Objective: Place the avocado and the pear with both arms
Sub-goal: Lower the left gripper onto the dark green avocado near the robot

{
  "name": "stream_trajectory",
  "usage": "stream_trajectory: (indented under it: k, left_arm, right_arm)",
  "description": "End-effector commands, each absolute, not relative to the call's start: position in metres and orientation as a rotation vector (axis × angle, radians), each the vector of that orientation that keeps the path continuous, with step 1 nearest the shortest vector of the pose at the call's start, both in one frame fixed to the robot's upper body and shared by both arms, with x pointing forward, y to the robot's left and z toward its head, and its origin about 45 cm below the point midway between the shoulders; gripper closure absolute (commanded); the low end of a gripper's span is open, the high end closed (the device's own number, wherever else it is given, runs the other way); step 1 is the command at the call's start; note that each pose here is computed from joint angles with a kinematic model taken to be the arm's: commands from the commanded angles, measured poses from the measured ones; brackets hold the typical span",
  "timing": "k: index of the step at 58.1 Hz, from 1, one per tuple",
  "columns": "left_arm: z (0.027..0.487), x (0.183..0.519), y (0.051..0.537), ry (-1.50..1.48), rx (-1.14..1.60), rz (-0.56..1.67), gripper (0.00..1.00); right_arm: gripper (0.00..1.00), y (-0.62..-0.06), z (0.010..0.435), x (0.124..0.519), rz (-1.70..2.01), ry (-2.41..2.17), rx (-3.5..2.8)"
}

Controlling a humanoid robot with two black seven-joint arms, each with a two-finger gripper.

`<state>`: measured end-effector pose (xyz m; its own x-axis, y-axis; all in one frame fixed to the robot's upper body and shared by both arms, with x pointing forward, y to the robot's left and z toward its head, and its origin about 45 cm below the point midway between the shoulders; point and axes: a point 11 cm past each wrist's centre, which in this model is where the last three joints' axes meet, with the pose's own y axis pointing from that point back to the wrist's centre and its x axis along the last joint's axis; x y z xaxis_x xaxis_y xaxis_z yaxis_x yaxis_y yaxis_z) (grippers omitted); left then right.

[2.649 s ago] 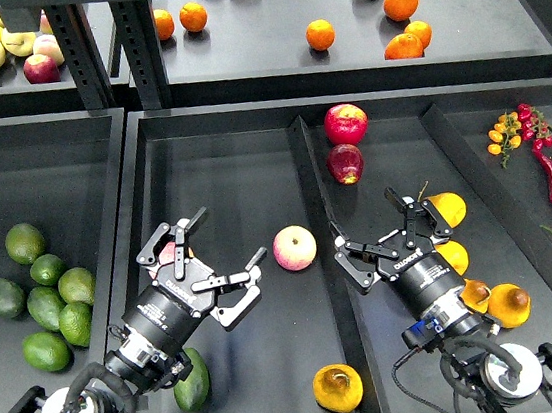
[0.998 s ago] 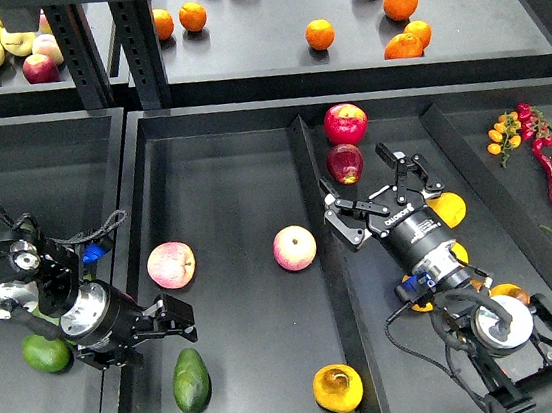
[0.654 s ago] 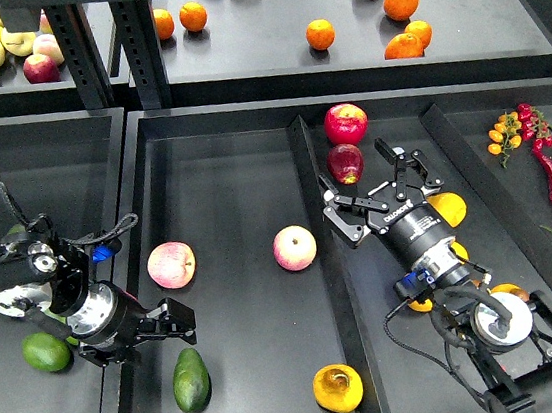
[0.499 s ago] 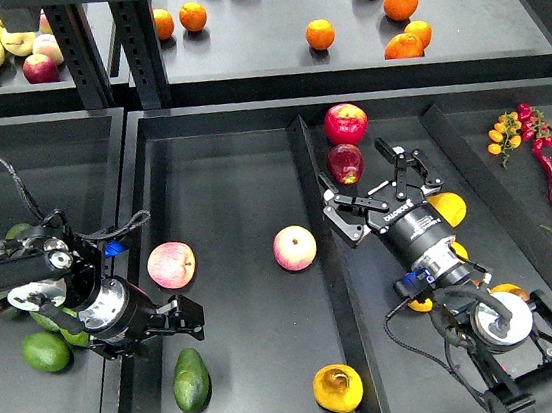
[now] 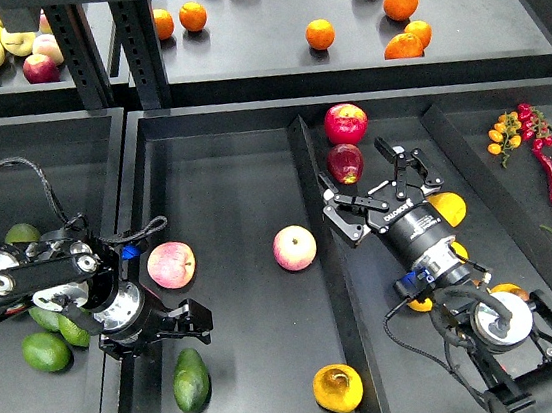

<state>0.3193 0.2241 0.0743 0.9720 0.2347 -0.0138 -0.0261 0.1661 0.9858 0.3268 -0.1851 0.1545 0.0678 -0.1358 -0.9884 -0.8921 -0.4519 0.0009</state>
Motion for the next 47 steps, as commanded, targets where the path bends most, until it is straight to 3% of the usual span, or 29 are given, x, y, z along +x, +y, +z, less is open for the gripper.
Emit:
stream_trajectory:
  k: [1,47]
  left_arm:
    - [0.071,0.321,0.222,0.175,1.401,0.192,0.01]
    - [0.049,0.309,0.191,0.165,1.421,0.124,0.01]
  right_arm:
    - [0.01,-0.185,0.155,0.327,1.44,1.03,-1.684]
    - [0.01,-0.186,0.155,0.327,1.437,1.03,-1.683]
